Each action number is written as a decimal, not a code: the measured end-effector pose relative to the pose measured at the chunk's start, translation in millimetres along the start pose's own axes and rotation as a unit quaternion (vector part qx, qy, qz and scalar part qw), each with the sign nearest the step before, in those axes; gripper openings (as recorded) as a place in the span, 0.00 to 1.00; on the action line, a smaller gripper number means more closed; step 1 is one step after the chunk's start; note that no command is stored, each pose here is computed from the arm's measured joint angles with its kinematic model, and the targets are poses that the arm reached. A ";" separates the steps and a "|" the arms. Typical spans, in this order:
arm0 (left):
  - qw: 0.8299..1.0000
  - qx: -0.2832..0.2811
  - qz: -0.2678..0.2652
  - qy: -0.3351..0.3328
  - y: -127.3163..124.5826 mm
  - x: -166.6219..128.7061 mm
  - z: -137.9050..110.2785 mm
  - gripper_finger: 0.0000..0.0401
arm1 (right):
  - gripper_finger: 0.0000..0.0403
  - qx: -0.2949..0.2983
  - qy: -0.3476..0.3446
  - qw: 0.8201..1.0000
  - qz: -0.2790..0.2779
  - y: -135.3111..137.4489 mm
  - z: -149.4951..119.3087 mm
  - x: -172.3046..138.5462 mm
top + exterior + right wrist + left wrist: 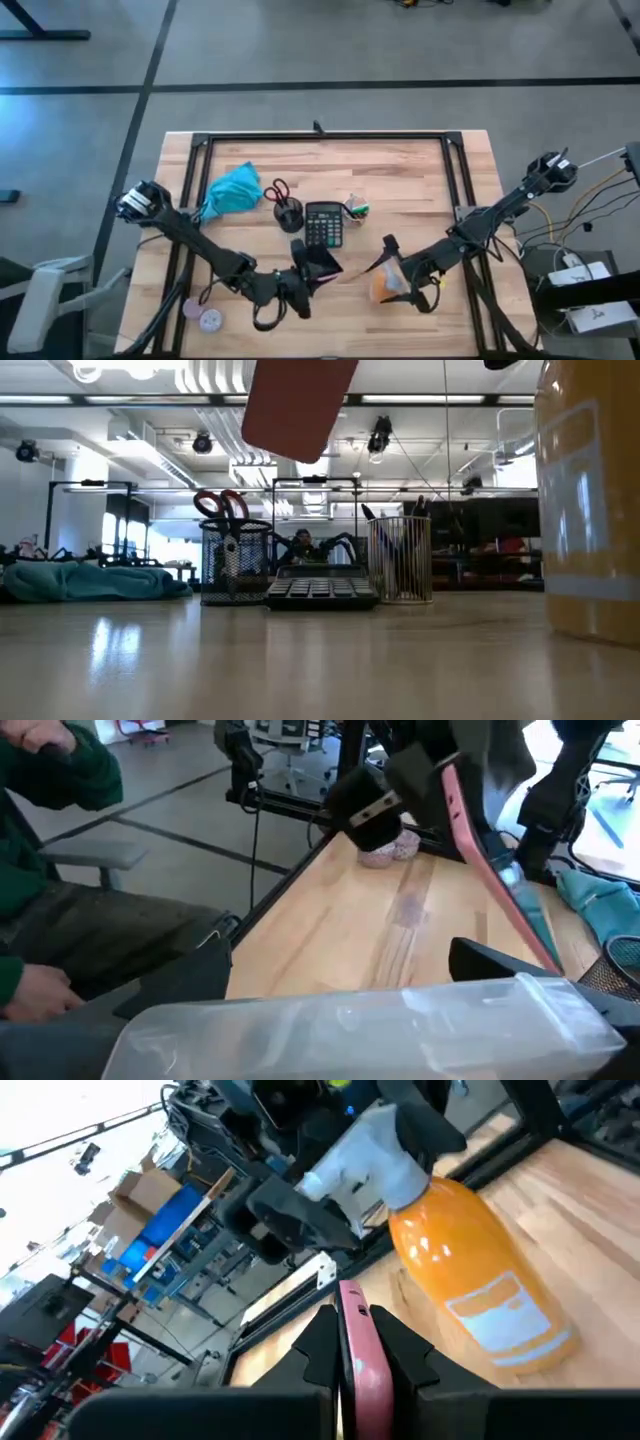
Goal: Apply microfiber cloth
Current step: Spray the back and front of the cellphone with the orange spray bottle
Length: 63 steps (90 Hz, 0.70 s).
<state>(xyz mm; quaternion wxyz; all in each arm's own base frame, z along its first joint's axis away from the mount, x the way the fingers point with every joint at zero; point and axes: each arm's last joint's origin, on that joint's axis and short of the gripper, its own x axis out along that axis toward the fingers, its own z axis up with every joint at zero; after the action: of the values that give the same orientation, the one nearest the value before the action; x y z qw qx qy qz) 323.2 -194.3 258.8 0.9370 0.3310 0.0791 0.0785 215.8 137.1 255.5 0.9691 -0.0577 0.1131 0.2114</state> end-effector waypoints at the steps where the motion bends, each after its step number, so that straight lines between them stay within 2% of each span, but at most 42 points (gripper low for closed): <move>1: 1.000 0.000 0.000 0.000 -0.8 0.1 -0.1 0.03 | 0.88 0.000 0.000 1.000 0.000 0.0 0.1 0.0; 13: 1.000 0.025 -0.009 -0.003 -10.9 -1.3 -0.4 0.03 | 0.88 0.000 -0.001 1.000 0.000 0.0 0.2 0.0; 24: 0.993 0.116 -0.015 -0.007 -17.7 -2.4 1.7 0.03 | 0.88 0.000 -0.001 1.000 0.000 0.0 0.2 0.0; 39: 0.958 0.285 -0.019 0.005 -26.9 3.0 -6.0 0.03 | 0.88 0.000 -0.001 1.000 0.000 0.0 0.2 0.0; 55: 0.939 0.343 -0.015 0.022 -31.9 12.5 -15.8 0.03 | 0.88 0.000 0.000 1.000 0.000 0.0 0.2 0.0; 63: 0.913 0.407 -0.024 0.030 -41.1 17.0 -23.8 0.03 | 0.88 0.000 -0.001 1.000 0.000 0.0 0.3 0.0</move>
<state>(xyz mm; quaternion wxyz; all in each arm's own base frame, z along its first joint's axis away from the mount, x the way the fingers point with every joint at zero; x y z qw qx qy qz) 339.0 -208.0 212.9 0.7199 0.6793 0.1402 0.0265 215.8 137.1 255.8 0.9692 -0.0574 0.1123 0.2113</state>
